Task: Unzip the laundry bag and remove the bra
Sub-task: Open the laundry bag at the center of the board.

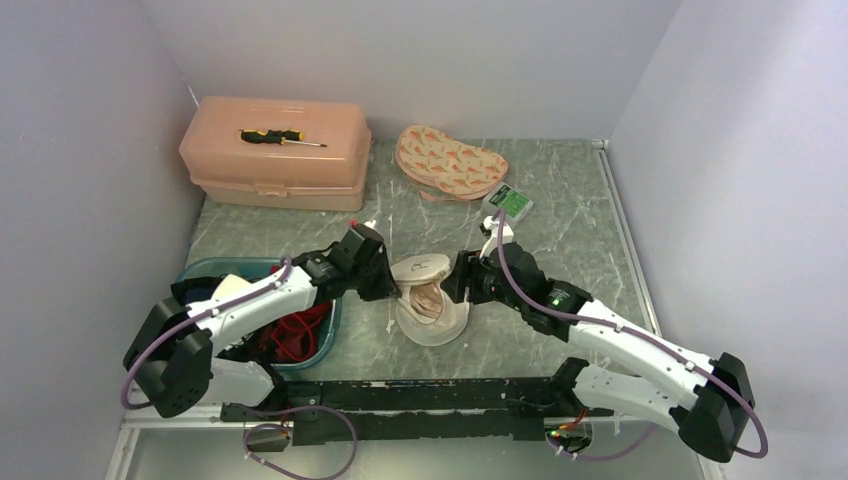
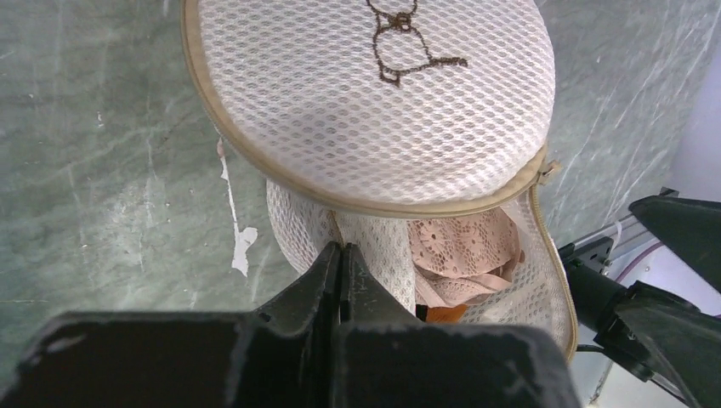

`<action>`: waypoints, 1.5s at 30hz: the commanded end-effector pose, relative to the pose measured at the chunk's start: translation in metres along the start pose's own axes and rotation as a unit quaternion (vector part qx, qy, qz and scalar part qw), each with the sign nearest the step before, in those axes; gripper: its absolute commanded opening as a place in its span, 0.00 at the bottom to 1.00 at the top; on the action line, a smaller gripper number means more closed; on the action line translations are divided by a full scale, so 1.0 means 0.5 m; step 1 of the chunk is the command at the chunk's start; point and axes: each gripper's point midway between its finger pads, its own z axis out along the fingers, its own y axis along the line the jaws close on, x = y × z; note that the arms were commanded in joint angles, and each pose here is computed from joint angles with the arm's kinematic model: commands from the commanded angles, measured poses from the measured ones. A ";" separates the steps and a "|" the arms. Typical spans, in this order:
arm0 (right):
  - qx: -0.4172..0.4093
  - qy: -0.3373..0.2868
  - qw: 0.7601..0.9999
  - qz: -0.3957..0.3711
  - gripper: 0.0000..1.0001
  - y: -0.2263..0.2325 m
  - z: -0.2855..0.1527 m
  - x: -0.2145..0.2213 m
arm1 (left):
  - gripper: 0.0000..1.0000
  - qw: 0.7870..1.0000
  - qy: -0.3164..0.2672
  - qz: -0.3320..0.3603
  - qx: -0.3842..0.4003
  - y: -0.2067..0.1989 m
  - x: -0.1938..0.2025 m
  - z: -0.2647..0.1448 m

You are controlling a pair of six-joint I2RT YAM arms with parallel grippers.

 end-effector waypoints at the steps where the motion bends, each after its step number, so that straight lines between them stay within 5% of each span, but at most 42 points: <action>1: -0.020 -0.036 0.999 -0.018 0.64 0.021 -0.017 -0.040 | 0.03 0.999 -0.016 0.030 0.006 0.001 -0.010 -0.017; 10: -0.005 -0.021 0.987 -0.161 0.67 0.087 0.017 -0.125 | 0.03 0.999 -0.010 0.013 -0.033 0.092 0.046 -0.016; 17: 0.010 0.021 0.940 -0.339 0.68 0.150 0.081 -0.074 | 0.03 0.999 -0.017 -0.002 -0.030 0.106 0.056 -0.012; 23: -0.006 -0.003 0.904 -0.426 0.64 0.155 0.104 -0.046 | 0.03 0.999 -0.040 0.000 -0.019 0.084 0.030 -0.023; 45: 0.030 -0.024 0.844 -0.535 0.54 0.126 0.180 0.019 | 0.03 0.996 -0.076 -0.021 0.038 0.021 -0.011 -0.035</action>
